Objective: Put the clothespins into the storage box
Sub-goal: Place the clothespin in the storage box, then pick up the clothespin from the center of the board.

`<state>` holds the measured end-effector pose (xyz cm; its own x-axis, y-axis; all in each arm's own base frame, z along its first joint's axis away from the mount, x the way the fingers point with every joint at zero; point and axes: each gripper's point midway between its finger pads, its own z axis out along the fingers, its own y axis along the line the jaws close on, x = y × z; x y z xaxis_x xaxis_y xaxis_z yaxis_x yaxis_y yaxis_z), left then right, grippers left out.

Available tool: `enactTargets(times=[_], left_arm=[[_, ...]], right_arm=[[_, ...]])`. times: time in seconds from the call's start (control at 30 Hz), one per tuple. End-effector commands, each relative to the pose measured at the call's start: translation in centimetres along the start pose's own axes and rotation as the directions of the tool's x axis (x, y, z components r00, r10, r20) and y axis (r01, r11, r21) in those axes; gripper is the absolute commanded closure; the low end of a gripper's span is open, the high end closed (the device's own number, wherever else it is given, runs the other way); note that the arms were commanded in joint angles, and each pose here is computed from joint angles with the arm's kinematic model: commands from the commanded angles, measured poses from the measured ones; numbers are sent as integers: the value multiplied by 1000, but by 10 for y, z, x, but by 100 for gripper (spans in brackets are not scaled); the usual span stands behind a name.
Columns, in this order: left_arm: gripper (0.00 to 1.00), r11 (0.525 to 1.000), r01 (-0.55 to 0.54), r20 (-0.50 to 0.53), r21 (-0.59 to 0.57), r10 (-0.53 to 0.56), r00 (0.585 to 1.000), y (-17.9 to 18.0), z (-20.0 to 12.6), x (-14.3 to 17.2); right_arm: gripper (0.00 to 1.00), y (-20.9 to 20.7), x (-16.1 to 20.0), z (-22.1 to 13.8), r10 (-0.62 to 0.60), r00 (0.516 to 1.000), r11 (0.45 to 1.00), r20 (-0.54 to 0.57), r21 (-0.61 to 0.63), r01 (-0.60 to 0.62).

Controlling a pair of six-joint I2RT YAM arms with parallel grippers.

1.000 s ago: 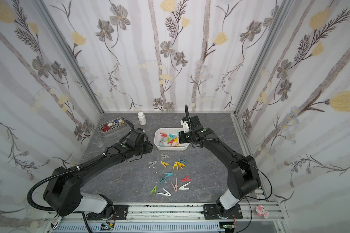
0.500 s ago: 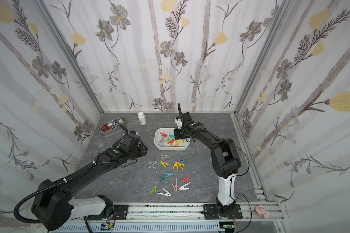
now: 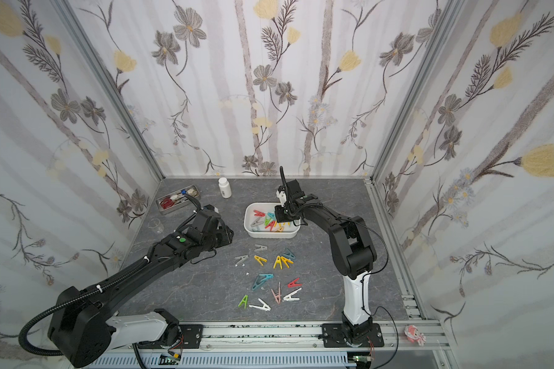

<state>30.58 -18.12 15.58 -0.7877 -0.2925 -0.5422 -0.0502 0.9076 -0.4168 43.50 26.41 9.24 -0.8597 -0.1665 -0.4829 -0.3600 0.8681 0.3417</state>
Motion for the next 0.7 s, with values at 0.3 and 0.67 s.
enactTargets(times=[0.3,0.67], left_arm=[[60,999,-26,-85,42,30,996,-9,10,13],[61,993,-117,-283,2,113,952,6,22,60]], right_arm=[[74,12,-10,-23,-33,998,999,50,-5,33],[73,47,-6,-53,-89,992,995,90,-30,92]])
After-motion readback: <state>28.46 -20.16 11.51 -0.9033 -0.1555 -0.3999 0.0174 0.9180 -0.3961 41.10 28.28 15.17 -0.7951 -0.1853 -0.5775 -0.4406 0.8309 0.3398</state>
